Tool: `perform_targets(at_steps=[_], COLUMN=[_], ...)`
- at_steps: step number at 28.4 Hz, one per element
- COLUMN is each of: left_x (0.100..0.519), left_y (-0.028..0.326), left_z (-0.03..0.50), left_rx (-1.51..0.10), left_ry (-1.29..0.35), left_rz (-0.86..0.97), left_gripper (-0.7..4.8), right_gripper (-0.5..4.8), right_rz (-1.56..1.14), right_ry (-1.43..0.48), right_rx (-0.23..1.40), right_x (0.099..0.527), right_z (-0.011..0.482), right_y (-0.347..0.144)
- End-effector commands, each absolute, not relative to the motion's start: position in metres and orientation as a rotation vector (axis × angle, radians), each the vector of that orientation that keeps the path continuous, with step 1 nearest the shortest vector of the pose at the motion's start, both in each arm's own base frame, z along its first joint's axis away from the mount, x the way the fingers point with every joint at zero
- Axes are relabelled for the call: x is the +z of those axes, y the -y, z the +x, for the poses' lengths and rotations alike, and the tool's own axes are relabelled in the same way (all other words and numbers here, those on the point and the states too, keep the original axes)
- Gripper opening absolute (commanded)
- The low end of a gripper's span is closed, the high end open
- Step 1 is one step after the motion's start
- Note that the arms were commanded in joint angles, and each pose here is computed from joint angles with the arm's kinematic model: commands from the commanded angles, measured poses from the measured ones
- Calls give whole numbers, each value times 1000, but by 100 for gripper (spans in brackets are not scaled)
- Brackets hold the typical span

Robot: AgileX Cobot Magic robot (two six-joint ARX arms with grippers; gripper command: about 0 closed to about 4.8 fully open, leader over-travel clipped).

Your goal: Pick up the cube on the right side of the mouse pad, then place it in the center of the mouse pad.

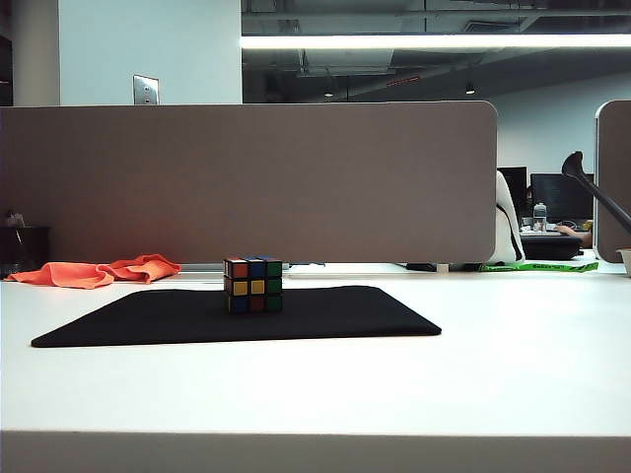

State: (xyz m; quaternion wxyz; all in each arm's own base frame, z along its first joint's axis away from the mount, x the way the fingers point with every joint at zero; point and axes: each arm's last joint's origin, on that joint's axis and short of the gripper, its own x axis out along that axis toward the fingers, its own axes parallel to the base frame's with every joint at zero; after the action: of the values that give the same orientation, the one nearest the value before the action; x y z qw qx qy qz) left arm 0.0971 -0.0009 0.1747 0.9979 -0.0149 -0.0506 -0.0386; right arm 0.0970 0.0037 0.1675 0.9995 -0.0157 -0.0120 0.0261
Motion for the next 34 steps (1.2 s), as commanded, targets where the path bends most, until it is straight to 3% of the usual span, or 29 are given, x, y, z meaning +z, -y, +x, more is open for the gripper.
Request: perform_targets(at_steps=[1,34], left_x=[177,177], left_y=[1,0], left_z=[97,97], left_rx=[-100,-38], left_ry=[121,125], left_rz=[-29,109], left_gripper=[-6,-6], right_gripper=[-1,-1], right_rz=[-34,-34], right_ry=[37,37], right_rx=[50,52], right_x=[169,169], right_z=[97,97], right_y=[-4,-4])
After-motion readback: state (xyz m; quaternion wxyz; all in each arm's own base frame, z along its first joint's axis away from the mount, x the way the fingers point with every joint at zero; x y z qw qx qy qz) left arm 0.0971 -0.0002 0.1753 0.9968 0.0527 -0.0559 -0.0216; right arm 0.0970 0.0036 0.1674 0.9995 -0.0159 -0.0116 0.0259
